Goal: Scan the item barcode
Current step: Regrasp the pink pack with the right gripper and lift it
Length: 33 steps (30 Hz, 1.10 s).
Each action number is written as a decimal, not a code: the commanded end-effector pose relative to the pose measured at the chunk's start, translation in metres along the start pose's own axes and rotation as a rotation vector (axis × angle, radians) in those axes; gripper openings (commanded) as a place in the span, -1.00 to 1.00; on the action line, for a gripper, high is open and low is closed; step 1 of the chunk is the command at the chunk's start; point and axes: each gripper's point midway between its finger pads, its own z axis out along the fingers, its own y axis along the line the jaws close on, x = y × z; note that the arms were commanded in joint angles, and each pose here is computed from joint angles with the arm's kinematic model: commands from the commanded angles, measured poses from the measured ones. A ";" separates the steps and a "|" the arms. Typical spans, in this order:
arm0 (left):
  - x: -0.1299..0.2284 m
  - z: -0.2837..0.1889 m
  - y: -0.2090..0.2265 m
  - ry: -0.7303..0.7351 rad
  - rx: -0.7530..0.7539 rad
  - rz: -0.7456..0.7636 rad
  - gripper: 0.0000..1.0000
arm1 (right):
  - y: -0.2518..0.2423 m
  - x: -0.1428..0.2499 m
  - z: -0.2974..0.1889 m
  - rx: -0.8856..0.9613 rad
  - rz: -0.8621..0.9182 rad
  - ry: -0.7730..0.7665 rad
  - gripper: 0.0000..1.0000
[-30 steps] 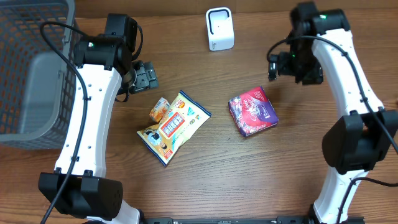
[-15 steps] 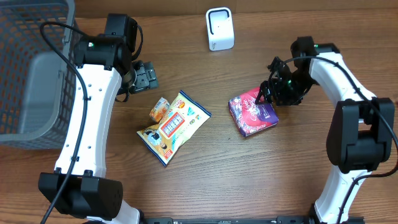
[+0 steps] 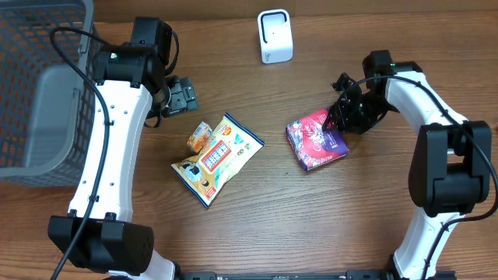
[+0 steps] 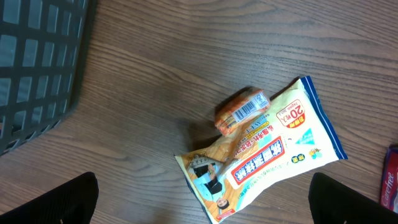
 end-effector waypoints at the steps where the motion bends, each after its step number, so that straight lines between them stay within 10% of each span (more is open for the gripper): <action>1: -0.002 0.000 -0.001 -0.003 0.002 0.011 1.00 | 0.001 0.010 0.005 -0.018 0.030 0.019 -0.20; 10: -0.002 0.000 -0.001 -0.003 0.002 0.011 0.99 | 0.001 0.011 0.006 -0.016 0.155 0.022 -0.91; 20: -0.002 0.000 -0.001 -0.003 0.002 0.011 1.00 | 0.025 0.000 0.003 -0.130 0.213 0.001 -0.93; 33: -0.002 0.000 -0.001 -0.003 0.002 0.011 1.00 | 0.066 -0.106 -0.041 -0.411 0.430 -0.314 -0.93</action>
